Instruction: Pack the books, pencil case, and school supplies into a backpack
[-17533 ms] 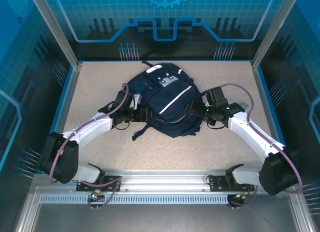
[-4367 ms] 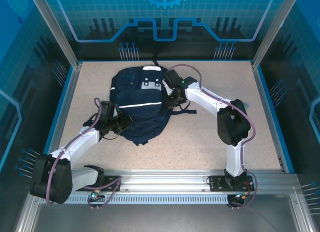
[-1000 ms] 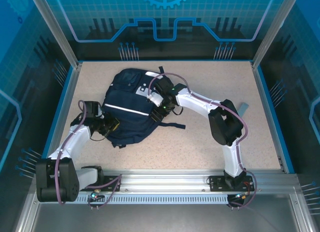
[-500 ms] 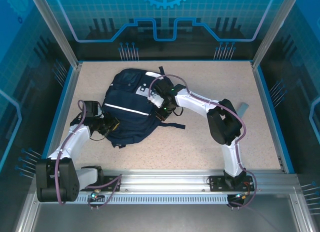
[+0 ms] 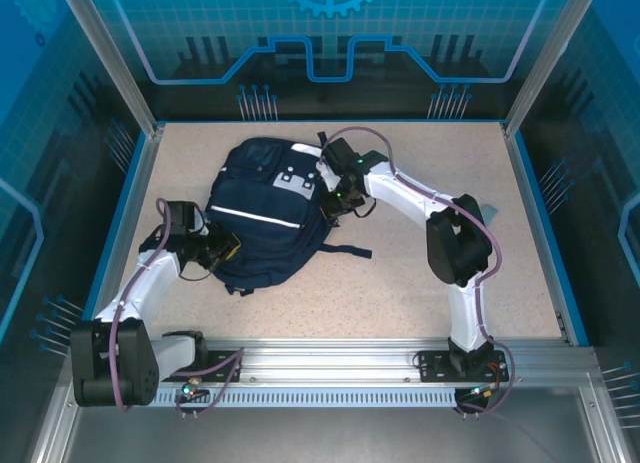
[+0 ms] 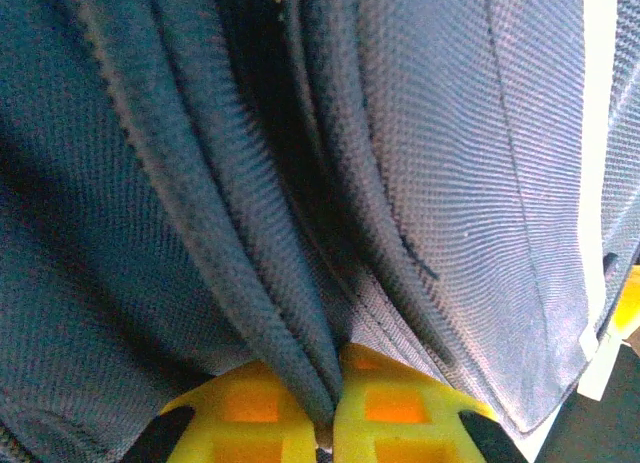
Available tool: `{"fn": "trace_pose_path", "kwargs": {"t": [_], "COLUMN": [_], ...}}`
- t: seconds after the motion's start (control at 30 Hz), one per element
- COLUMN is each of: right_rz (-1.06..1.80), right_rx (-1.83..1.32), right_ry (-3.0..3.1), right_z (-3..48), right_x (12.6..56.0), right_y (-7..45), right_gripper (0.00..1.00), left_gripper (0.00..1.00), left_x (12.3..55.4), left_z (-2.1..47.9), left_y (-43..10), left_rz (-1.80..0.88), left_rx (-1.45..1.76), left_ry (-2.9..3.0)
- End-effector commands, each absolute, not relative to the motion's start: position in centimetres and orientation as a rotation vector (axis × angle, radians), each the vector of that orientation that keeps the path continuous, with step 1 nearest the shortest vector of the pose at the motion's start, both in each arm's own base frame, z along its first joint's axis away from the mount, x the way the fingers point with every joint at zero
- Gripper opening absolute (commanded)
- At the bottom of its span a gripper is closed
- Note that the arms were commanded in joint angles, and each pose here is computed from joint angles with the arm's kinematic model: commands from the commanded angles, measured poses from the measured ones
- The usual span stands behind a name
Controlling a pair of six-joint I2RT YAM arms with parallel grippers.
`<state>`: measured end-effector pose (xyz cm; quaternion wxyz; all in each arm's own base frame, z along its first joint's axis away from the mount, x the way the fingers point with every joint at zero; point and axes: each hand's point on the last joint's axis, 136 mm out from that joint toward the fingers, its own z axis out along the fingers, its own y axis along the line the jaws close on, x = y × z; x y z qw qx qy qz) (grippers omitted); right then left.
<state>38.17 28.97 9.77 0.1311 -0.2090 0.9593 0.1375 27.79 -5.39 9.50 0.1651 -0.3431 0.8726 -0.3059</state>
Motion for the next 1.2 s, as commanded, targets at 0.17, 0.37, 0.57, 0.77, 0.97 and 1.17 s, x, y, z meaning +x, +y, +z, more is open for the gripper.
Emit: {"fn": "trace_pose_path", "kwargs": {"t": [0.17, 0.37, 0.57, 0.77, 0.97, 1.17], "right_rz": [0.601, 0.882, 0.932, 0.920, 0.751, 0.666], "right_rx": [-0.514, -0.643, -0.715, -0.765, -0.744, -0.761], "right_ry": [2.693, 2.634, 2.637, 2.648, 2.697, 2.700], "right_z": [14.4, 15.0, 13.6, 12.6, 10.6, 9.4], "right_x": [38.0, 35.8, 35.1, 35.0, 36.1, 36.3], "right_y": [29.3, 33.5, 35.6, 37.5, 37.6, 38.1], "right_gripper": [0.61, 0.79, 0.82, 0.83, 0.83, 0.83], "left_gripper": [0.25, 0.29, 0.28, 0.28, 0.28, 0.28], "left_x": [27.8, 28.0, 27.9, 27.9, 27.9, 28.0], "left_z": [11.2, 11.2, 10.9, 10.7, 10.5, 10.3], "left_y": [-5.0, -4.8, -4.9, -4.9, -4.9, -5.0], "left_rz": [-0.856, -0.855, -0.855, -0.861, -0.869, -0.874], "left_rx": [-0.917, -0.934, -0.945, -0.952, -0.960, -0.962], "left_ry": [2.470, 2.456, 2.460, 2.457, 2.458, 2.460]}}
